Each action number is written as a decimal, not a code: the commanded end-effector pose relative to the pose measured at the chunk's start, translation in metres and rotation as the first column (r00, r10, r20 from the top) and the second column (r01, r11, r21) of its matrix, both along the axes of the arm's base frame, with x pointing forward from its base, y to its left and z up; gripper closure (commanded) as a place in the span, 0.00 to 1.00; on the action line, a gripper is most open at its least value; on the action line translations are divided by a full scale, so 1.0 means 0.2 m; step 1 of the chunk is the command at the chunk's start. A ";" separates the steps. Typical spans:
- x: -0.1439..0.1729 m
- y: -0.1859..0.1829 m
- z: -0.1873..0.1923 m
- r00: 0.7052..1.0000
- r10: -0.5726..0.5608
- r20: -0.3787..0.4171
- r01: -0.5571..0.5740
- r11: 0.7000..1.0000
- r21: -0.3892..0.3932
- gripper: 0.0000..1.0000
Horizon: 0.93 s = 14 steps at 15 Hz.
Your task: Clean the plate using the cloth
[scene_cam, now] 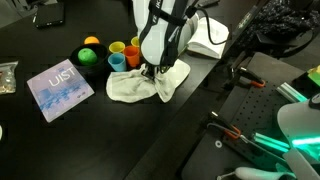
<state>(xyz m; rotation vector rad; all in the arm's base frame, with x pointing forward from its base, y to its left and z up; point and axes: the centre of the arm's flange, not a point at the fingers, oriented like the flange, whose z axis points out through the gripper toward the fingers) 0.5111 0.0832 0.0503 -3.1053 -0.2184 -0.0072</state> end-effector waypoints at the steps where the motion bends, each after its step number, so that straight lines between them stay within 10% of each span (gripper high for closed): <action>1: 0.07 -0.10 -0.11 0.999 -0.036 0.019 0.036 0.999 -0.013 0.96; 14: 0.14 -0.31 -0.06 0.987 -0.150 0.062 0.155 0.984 -0.083 0.96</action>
